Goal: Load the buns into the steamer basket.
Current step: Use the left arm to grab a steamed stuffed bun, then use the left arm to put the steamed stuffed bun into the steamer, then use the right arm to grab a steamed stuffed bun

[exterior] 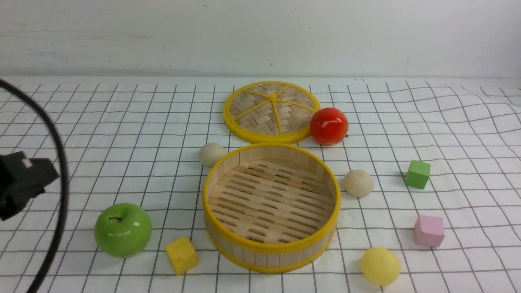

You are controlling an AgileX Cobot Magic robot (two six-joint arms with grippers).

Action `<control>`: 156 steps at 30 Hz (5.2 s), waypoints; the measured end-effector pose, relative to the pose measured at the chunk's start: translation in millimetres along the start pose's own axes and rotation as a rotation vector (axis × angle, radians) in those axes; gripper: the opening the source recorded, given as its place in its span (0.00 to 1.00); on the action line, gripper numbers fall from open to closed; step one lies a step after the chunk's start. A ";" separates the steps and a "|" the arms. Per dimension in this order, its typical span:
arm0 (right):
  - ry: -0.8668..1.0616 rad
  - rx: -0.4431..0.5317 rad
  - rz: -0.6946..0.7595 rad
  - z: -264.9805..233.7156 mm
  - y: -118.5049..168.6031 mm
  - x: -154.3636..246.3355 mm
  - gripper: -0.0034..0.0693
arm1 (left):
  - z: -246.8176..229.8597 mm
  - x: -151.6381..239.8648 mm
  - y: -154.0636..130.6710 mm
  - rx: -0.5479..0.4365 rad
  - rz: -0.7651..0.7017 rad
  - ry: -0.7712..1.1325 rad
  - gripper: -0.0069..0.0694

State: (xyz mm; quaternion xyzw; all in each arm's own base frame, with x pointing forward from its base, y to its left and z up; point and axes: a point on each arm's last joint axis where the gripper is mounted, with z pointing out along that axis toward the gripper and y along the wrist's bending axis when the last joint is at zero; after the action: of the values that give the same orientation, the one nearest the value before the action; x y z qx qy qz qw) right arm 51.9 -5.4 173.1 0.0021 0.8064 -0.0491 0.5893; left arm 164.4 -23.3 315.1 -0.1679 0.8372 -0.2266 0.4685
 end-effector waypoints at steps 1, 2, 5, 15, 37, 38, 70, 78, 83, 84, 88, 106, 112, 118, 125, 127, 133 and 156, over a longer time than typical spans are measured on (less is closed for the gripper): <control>0.000 0.000 0.000 0.0 0.0 0.0 0.38 | 8.7 -2.1 -0.4 -0.011 0.000 0.037 0.40; 0.000 0.000 0.000 0.0 0.0 0.0 0.38 | 19.7 -5.3 -1.5 -0.022 0.006 0.088 0.40; 0.000 0.000 0.000 0.0 0.0 0.0 0.38 | 50.3 -18.9 -7.7 -0.042 0.068 0.233 0.40; 0.000 0.000 0.000 0.0 0.0 0.0 0.38 | 162.5 -58.5 -37.2 -0.041 0.188 0.489 0.40; 0.000 0.000 0.000 0.0 0.0 0.0 0.38 | 324.5 -40.0 -76.2 -0.128 0.298 0.427 0.40; 0.000 0.000 0.000 0.0 0.0 0.0 0.38 | 324.5 -40.0 -76.2 -0.128 0.298 0.427 0.40; 0.000 0.000 0.000 0.0 0.0 0.0 0.38 | 358.6 -9.4 -57.2 -0.121 0.382 0.529 0.07; 0.000 0.000 0.000 0.0 0.0 0.0 0.38 | 324.3 -42.5 -84.7 -0.094 0.454 0.586 0.07; 0.000 0.000 0.000 0.0 0.0 0.0 0.38 | 284.5 -59.4 -108.6 -0.006 0.420 0.638 0.07; 0.000 0.000 0.000 0.0 0.0 0.0 0.38 | 280.9 -59.1 -112.8 0.024 0.401 0.650 0.07; 0.000 0.000 0.000 0.0 0.0 0.0 0.38 | 276.6 -42.7 -124.6 0.095 0.389 0.702 0.07; 0.000 0.000 0.000 0.0 0.0 0.0 0.38 | 304.2 16.4 -115.0 0.009 0.358 0.801 0.43; 0.000 0.000 0.000 0.0 0.0 0.0 0.38 | 250.1 -23.3 -132.8 0.008 0.393 0.768 0.69; 0.000 0.000 0.000 0.0 0.0 0.0 0.38 | 154.1 -74.7 -156.4 0.052 0.442 0.657 0.75; 0.000 0.000 0.000 0.0 0.0 0.0 0.38 | 9.6 -108.4 -167.2 0.179 0.468 0.409 0.69; 0.000 0.000 0.000 0.0 0.0 0.0 0.38 | -29.9 -106.5 -161.0 0.208 0.474 0.353 0.65; 0.000 0.000 0.000 0.0 0.0 0.0 0.38 | -116.0 -65.0 -114.2 0.230 0.488 0.276 0.45; -0.001 0.001 0.000 0.0 0.0 -0.1 0.38 | -150.4 89.6 26.0 0.371 0.192 -0.073 0.07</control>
State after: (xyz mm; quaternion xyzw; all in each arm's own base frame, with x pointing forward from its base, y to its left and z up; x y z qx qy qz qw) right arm 51.9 -5.5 173.1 0.0024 0.8061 -0.0493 0.5897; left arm -12.1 -12.2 306.6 -0.0064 0.7759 -0.3249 0.5407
